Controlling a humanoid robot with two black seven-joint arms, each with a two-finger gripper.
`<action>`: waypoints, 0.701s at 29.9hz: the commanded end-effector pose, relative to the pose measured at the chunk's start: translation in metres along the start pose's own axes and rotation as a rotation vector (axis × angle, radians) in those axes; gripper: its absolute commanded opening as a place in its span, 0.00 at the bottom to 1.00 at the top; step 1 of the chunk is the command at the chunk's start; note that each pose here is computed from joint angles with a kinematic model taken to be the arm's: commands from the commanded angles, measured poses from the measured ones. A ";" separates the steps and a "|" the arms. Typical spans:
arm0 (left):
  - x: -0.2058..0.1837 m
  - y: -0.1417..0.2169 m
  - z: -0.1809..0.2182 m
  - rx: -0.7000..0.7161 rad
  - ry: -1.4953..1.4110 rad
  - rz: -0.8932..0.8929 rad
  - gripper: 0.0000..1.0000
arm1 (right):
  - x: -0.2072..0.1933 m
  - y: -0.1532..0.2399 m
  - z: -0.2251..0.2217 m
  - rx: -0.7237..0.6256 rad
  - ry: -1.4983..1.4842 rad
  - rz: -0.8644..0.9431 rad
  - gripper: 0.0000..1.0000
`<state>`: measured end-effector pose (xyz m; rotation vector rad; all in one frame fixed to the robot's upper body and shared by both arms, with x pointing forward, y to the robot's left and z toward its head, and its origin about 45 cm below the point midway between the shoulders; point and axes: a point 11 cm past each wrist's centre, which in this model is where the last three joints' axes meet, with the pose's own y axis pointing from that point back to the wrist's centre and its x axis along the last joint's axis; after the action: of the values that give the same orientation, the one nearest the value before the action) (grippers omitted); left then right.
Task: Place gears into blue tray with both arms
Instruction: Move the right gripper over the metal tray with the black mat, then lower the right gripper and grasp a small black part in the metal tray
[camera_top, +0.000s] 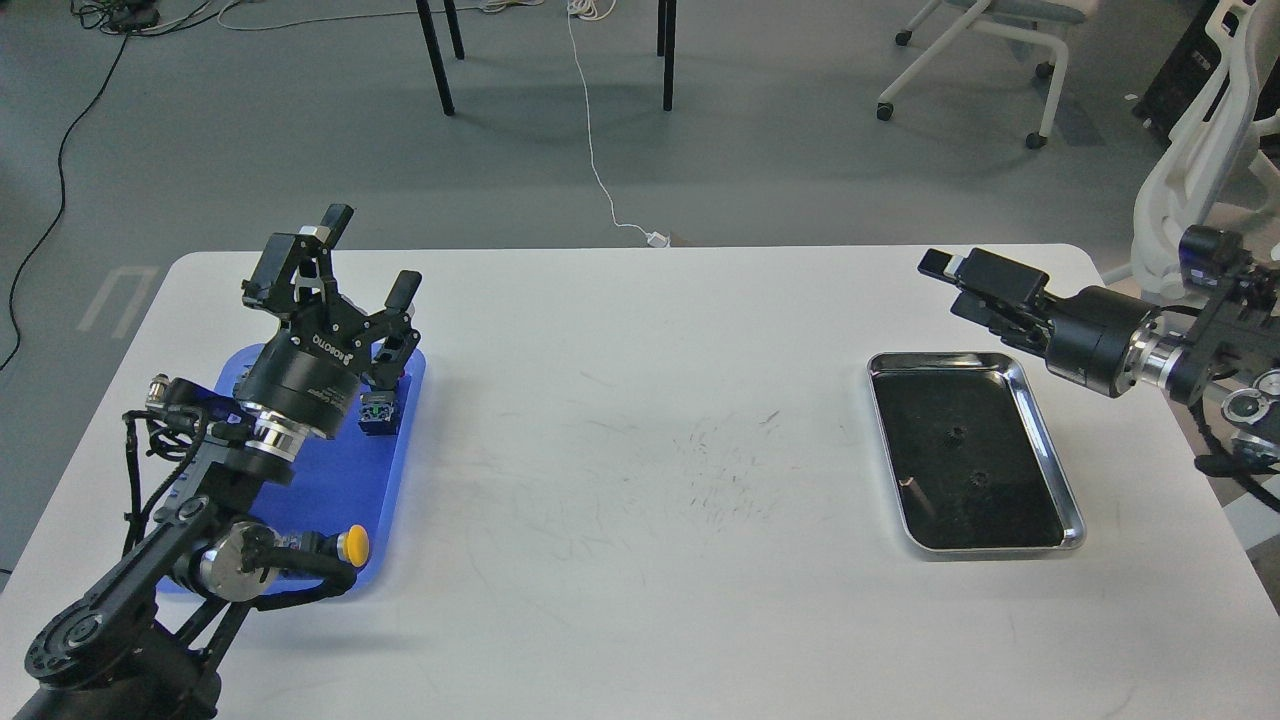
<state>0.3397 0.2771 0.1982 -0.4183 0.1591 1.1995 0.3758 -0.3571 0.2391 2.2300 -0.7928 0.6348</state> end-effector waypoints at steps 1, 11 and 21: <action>-0.001 0.001 -0.001 -0.007 0.006 -0.001 0.98 | 0.009 0.013 0.003 -0.090 0.251 -0.150 0.99; -0.008 -0.001 0.005 -0.021 0.006 -0.022 0.98 | -0.015 0.018 0.031 -0.265 0.694 -0.555 0.99; -0.009 0.000 0.004 -0.019 0.009 -0.022 0.98 | -0.022 -0.015 0.048 -0.326 0.794 -0.656 0.87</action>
<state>0.3360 0.2714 0.2051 -0.4413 0.1491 1.1786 0.3755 -0.3776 0.1940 1.6049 0.1966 0.8721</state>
